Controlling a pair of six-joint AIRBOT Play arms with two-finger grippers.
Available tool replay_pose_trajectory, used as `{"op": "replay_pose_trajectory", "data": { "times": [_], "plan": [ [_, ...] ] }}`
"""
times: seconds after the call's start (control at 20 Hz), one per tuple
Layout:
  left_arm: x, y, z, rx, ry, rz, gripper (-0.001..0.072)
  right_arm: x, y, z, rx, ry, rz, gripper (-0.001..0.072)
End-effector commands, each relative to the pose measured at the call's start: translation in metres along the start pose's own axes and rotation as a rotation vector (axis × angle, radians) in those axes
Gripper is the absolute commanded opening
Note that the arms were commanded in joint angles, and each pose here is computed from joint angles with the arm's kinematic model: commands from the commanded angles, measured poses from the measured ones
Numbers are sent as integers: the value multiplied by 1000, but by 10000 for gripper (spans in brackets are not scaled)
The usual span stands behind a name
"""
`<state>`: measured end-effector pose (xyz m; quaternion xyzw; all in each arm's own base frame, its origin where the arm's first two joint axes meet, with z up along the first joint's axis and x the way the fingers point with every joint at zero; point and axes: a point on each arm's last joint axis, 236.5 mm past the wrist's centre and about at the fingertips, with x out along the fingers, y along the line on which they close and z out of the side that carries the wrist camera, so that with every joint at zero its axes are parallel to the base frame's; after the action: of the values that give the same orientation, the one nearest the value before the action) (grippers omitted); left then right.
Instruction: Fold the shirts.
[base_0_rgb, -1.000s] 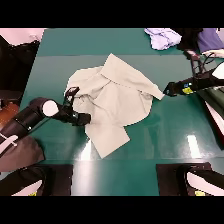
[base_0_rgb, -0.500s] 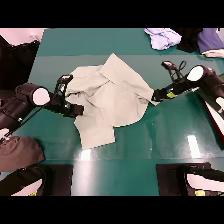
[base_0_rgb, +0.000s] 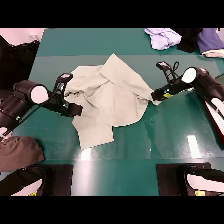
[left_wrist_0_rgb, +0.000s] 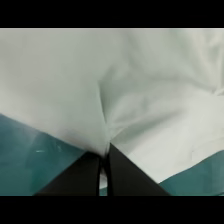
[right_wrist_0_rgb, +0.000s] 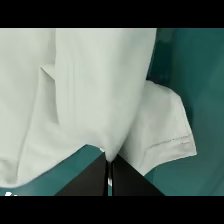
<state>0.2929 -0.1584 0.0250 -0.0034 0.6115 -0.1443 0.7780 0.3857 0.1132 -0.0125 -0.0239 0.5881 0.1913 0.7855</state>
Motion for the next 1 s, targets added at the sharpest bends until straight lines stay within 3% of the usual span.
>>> {"op": "replay_pose_trajectory", "data": {
  "times": [0.0,0.2,0.3,0.55,0.85,0.9,0.95],
  "plan": [
    [-30,25,-1,111,45,125,33,-42,6,-14,58,0,31,17],
    [-91,21,45,187,-112,164,33,-118,7,-36,274,-60,197,16],
    [-104,16,62,190,-186,153,33,-131,-26,-54,399,-50,161,17],
    [-56,19,22,176,-25,124,33,-95,-70,-87,601,-46,139,18],
    [20,4,-34,99,113,-10,33,-64,-102,-77,623,-152,67,29],
    [22,4,-36,97,116,-9,33,-64,-105,-73,607,-151,66,277],
    [22,4,-36,97,119,-10,33,-66,-105,-71,601,-135,73,630]
  ]
}}
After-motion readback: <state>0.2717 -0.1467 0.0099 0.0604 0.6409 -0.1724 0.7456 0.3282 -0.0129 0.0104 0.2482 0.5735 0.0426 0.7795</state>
